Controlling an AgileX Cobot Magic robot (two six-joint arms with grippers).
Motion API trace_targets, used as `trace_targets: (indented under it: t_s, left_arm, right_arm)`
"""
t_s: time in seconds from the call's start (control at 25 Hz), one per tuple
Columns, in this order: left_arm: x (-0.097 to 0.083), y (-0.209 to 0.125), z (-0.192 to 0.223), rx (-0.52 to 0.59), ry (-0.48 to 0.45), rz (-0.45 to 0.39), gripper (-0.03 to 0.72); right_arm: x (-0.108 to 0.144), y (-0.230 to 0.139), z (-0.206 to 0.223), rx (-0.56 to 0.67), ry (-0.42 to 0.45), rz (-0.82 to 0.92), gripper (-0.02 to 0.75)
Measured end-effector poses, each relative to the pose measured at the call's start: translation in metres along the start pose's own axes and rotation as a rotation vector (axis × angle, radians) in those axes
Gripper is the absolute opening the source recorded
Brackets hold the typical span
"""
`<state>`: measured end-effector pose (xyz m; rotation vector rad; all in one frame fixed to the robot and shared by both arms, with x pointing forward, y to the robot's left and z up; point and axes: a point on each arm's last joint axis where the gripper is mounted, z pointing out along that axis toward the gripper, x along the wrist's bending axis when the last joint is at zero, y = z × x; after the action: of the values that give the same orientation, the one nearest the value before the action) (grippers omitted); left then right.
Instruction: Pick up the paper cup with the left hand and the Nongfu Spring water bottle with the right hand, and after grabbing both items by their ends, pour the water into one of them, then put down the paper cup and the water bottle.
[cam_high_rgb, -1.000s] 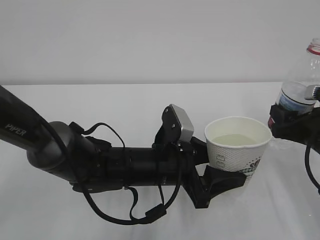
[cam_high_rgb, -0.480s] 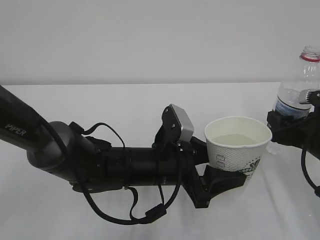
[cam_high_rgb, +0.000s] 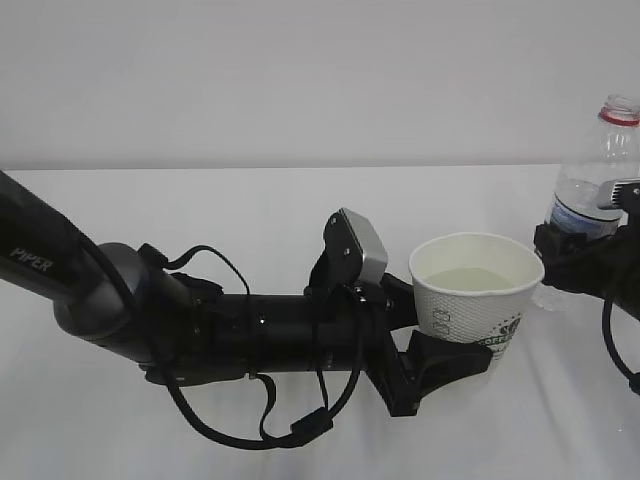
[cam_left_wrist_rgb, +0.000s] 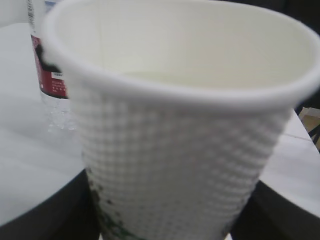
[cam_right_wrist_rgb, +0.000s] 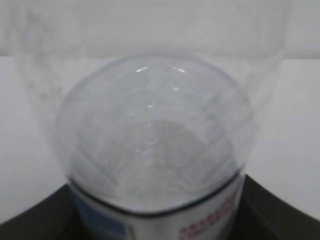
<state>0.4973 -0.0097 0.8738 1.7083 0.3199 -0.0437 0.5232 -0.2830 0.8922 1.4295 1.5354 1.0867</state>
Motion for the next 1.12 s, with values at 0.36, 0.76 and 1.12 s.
trace_targets:
  t_s: [0.36, 0.76, 1.12]
  left_arm:
    - [0.0, 0.0, 0.0, 0.0, 0.0, 0.0, 0.495]
    - [0.0, 0.0, 0.0, 0.0, 0.0, 0.0, 0.493]
    - [0.0, 0.0, 0.0, 0.0, 0.0, 0.0, 0.491]
  right_arm:
    - [0.0001, 0.0031, -0.0001, -0.034, 0.002, 0.013, 0.455]
    - [0.0001, -0.0021, 0.0035, -0.057, 0.004, 0.017, 0.456]
    - [0.0001, -0.0014, 0.0034, -0.064, 0.004, 0.019, 0.456]
